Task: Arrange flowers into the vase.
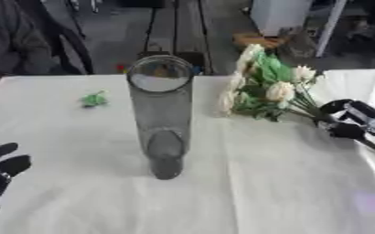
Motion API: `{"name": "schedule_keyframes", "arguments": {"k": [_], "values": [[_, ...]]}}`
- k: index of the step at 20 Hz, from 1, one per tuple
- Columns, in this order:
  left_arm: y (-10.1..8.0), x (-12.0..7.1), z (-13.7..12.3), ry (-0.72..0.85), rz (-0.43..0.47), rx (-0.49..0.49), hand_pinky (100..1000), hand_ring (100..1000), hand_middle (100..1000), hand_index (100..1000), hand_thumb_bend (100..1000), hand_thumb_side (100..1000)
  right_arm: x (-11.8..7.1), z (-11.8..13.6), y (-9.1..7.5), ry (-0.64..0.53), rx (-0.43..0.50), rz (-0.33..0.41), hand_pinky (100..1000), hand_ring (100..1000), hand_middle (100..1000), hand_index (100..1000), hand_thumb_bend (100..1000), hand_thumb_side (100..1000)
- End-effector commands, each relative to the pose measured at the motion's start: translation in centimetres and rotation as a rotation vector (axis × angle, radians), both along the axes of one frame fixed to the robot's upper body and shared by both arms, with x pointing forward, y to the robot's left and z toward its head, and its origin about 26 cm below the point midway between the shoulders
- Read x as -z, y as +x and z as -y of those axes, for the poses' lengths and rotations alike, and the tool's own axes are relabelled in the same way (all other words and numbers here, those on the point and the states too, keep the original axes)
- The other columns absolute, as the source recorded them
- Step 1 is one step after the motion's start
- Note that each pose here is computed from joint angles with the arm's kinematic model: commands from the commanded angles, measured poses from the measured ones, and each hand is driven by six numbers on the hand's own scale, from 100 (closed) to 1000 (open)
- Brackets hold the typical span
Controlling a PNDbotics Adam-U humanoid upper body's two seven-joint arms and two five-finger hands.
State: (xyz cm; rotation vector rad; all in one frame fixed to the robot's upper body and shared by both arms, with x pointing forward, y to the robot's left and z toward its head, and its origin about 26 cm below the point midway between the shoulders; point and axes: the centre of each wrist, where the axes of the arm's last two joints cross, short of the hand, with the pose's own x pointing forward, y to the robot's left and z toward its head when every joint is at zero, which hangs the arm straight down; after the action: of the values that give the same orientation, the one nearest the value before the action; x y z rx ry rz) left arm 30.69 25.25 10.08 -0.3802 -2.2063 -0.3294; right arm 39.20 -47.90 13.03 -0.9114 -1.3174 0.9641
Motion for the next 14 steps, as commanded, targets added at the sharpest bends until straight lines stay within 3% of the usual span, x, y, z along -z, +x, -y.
{"name": "schedule_keyframes", "arguments": {"k": [1,14], "values": [[0.05,-0.77,0.17,-0.001,0.028,0.013,858,793,815,841,885,621,-0.87,0.21,0.14,-0.036,0.006,0.010,759,847,749,827,287,572],[0.05,-0.79,0.17,-0.001,0.029,0.015,857,792,815,842,883,622,-0.77,0.19,0.10,-0.076,0.023,0.004,741,828,719,814,256,525]]}}
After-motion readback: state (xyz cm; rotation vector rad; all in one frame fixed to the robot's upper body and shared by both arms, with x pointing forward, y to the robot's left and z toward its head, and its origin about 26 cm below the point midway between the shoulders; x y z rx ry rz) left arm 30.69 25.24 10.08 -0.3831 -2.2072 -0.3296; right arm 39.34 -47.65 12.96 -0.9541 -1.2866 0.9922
